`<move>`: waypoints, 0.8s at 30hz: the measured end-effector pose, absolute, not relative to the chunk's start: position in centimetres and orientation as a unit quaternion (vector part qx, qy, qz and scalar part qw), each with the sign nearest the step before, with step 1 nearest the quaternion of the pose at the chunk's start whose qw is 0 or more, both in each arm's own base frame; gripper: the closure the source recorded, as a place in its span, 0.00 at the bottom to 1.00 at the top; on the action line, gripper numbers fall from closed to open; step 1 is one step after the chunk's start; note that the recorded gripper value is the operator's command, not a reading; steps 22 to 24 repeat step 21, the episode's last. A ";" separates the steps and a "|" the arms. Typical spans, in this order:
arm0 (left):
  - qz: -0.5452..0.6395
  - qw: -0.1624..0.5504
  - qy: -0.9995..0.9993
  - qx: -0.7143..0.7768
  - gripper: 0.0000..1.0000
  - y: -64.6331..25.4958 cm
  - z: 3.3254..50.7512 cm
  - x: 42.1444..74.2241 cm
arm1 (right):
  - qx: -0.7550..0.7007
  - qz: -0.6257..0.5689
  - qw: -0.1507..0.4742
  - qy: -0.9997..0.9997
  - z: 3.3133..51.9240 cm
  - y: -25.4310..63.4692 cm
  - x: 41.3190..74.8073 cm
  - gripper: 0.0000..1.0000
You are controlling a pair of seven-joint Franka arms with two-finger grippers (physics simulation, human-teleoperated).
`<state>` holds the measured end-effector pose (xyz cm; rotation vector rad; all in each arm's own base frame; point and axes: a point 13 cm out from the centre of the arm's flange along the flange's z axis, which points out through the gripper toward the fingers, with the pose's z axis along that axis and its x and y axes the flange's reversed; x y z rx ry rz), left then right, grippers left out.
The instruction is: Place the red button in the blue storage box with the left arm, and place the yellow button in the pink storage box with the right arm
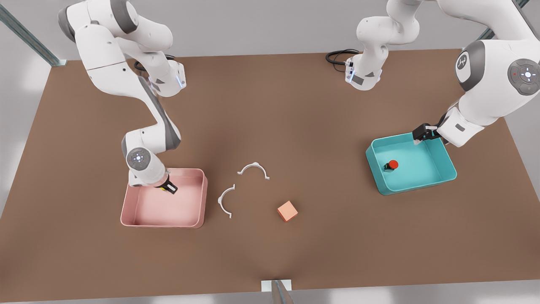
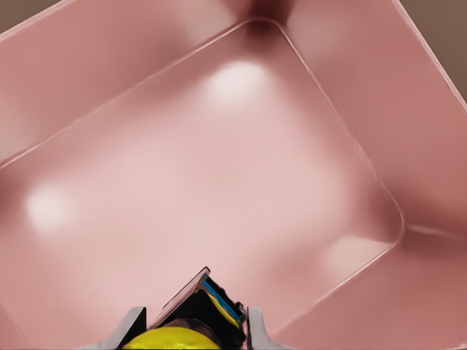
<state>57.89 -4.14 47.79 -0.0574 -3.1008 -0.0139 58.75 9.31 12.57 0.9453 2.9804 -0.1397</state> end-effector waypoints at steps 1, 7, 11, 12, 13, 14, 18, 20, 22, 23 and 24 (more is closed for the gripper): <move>-0.004 0.020 -1.000 -0.018 0.00 -4.2 47.8 57.9 | 0.292 -0.045 0.002 0.955 12.3 9.2 58.7 0.00; -0.005 0.020 -1.000 -0.015 0.00 -4.2 47.8 57.9 | 0.234 -0.027 0.056 0.970 19.7 9.5 63.8 0.00; -0.005 0.020 -1.000 -0.013 0.00 -4.1 47.8 57.9 | 0.227 0.024 0.171 0.958 41.0 9.1 70.9 0.00; -0.005 0.020 -1.000 -0.013 0.00 -4.0 47.8 57.9 | 0.236 0.030 0.179 0.955 45.1 7.0 71.4 0.00; -0.005 0.020 -1.000 -0.013 0.00 -4.0 47.8 57.9 | 0.241 0.029 0.176 0.954 47.8 5.0 70.8 0.00; -0.005 0.020 -1.000 -0.013 0.00 -4.1 47.8 57.9 | 0.240 0.022 0.162 0.957 49.2 3.7 69.2 0.00; -0.006 0.021 -1.000 -0.013 0.00 -4.2 47.5 58.2 | 0.196 0.004 0.083 0.977 48.9 4.0 65.5 0.00; -0.006 0.020 -1.000 -0.012 0.00 -4.2 47.6 58.3 | 0.176 -0.002 0.059 0.983 48.6 4.1 64.3 0.00; -0.006 0.019 -1.000 -0.012 0.00 -4.2 47.6 58.3 | 0.166 -0.004 0.049 0.985 48.5 4.1 63.8 0.00; -0.006 0.019 -1.000 -0.012 0.00 -4.2 47.6 58.3 | 0.166 -0.004 0.049 0.985 48.5 4.1 63.8 0.00; -0.006 0.019 -1.000 -0.012 0.00 -4.2 47.6 58.3 | 0.166 -0.004 0.049 0.985 48.5 4.1 63.8 0.00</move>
